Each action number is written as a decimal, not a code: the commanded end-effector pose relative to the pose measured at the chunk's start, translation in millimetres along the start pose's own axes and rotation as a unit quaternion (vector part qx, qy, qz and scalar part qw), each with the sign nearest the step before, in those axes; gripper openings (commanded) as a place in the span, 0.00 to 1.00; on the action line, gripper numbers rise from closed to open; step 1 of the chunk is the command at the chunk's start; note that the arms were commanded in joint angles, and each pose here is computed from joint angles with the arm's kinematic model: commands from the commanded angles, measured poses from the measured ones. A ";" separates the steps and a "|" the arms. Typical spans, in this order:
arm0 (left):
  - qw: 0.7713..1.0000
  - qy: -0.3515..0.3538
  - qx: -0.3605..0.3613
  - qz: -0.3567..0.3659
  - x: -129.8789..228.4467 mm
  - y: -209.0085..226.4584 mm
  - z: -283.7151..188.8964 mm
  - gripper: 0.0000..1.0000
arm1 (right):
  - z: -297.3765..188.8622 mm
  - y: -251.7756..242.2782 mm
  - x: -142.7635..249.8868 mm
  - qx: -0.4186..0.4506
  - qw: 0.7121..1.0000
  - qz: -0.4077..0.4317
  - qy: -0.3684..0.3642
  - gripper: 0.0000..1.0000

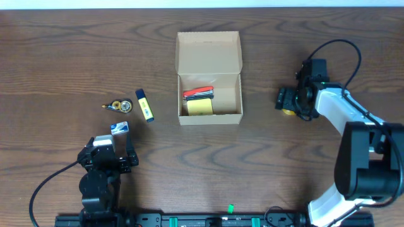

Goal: Pack container
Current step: 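Lower the right gripper onto the yellow tape roll and grasp it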

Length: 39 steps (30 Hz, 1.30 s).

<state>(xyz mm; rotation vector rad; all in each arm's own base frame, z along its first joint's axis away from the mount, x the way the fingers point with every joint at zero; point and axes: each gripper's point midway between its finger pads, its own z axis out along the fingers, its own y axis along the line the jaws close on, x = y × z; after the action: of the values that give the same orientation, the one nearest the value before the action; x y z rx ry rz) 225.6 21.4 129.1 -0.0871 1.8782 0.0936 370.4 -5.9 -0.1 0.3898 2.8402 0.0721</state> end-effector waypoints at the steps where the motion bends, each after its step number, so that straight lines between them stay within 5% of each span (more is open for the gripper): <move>1: 1.000 0.016 0.004 -0.001 11.7 -1.2 2.1 0.95 | 4.5 -0.7 1.2 0.008 1.000 -0.010 0.003 0.86; 34: 1.000 0.016 0.004 -0.001 11.7 -1.2 2.1 0.95 | 14.7 5.5 17.3 0.055 0.995 -0.061 0.056 0.69; 39: 1.000 0.016 0.004 -0.001 11.7 -1.2 2.1 0.95 | 14.5 6.3 19.2 0.056 0.995 -0.059 0.059 0.60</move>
<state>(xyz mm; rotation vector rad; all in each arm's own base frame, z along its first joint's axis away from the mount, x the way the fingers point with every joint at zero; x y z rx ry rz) 225.6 21.4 129.1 -0.0871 1.8782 0.0936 370.5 5.6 -4.2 0.2691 2.9292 -0.0444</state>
